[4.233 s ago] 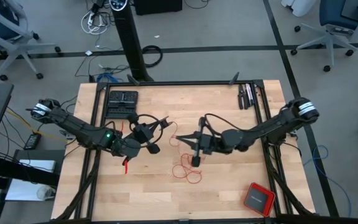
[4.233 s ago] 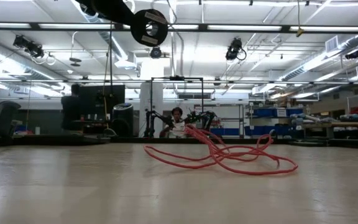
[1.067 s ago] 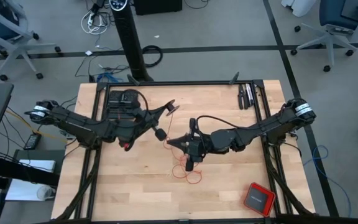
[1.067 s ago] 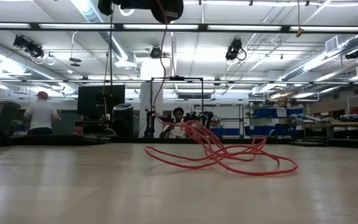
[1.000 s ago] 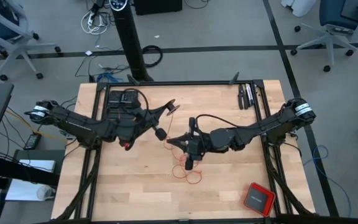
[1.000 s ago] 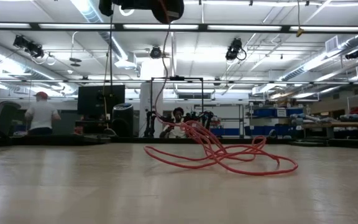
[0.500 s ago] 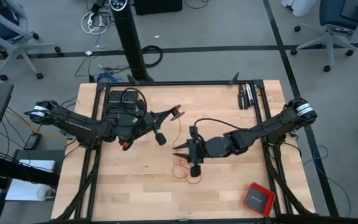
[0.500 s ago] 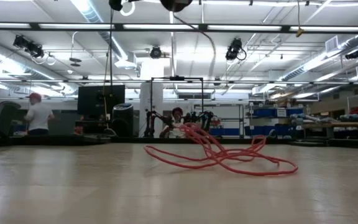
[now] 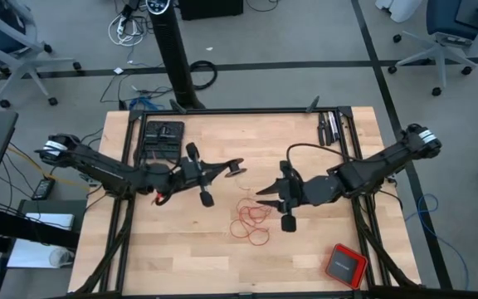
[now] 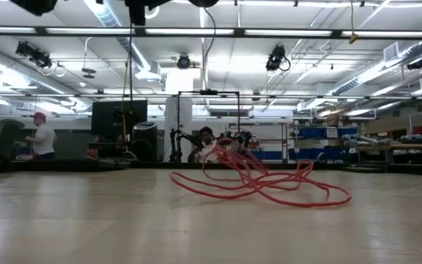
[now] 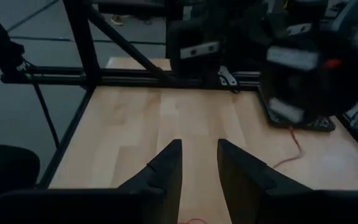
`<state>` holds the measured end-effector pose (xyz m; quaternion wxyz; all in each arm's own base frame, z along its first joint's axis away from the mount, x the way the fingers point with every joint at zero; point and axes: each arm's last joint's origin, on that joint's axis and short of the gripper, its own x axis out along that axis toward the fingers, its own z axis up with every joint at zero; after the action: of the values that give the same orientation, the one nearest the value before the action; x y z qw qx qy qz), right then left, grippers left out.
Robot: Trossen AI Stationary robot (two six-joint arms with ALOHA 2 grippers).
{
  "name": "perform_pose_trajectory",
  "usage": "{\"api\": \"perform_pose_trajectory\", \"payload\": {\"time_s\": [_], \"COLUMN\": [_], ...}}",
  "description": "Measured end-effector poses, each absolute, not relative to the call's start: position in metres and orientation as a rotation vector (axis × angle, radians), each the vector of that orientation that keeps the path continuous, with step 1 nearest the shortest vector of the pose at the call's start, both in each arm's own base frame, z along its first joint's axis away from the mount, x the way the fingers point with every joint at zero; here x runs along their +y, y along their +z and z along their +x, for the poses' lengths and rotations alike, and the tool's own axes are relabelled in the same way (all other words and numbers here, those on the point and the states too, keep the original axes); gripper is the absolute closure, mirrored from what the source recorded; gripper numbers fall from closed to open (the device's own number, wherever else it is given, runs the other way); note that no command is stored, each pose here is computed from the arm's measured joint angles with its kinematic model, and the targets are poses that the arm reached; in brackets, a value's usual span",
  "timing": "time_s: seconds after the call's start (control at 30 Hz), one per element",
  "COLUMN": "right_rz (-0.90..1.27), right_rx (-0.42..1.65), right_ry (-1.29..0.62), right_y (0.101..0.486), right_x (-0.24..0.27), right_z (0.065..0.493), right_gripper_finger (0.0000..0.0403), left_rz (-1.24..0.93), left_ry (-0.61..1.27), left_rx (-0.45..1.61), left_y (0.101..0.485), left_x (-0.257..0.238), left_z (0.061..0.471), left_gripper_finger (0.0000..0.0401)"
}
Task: Coil cords
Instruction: Coil the red wire onto the spool
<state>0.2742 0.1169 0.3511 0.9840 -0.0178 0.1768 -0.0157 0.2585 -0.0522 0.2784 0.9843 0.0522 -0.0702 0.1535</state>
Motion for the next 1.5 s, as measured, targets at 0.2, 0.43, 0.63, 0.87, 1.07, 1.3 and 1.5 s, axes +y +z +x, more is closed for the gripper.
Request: {"api": "perform_pose_trajectory", "payload": {"time_s": [0.2, 0.43, 0.63, 0.87, 1.07, 1.3, 1.5], "right_rz": [-0.089, -0.121, -0.112, -0.152, -0.130, -0.065, -0.009], "right_rx": [0.393, 0.392, 0.382, 0.454, 0.473, 0.506, 0.506], "right_ry": [-0.152, -0.200, -0.184, -0.220, -0.228, -0.253, -0.235], "right_y": [0.336, 0.330, 0.320, 0.292, 0.286, 0.270, 0.249], "right_x": [0.113, 0.102, 0.092, 0.087, 0.080, 0.074, 0.075], "right_z": [0.288, 0.302, 0.321, 0.342, 0.347, 0.344, 0.339], "right_gripper_finger": [0.0307, 0.0310, 0.0314, 0.0316, 0.0317, 0.0319, 0.0321], "left_rz": [0.112, 0.141, 0.127, 0.112, 0.109, 0.101, 0.097], "left_ry": [0.259, 0.225, 0.227, 0.214, 0.204, 0.220, 0.229], "left_rx": [-0.204, -0.212, -0.247, -0.282, -0.283, -0.281, -0.284], "left_y": [0.263, 0.254, 0.257, 0.261, 0.261, 0.261, 0.261], "left_x": [-0.051, -0.051, -0.051, -0.055, -0.058, -0.059, -0.059], "left_z": [0.248, 0.243, 0.242, 0.240, 0.240, 0.239, 0.239], "left_gripper_finger": [0.0401, 0.0401, 0.0401, 0.0401, 0.0401, 0.0401, 0.0401]}}
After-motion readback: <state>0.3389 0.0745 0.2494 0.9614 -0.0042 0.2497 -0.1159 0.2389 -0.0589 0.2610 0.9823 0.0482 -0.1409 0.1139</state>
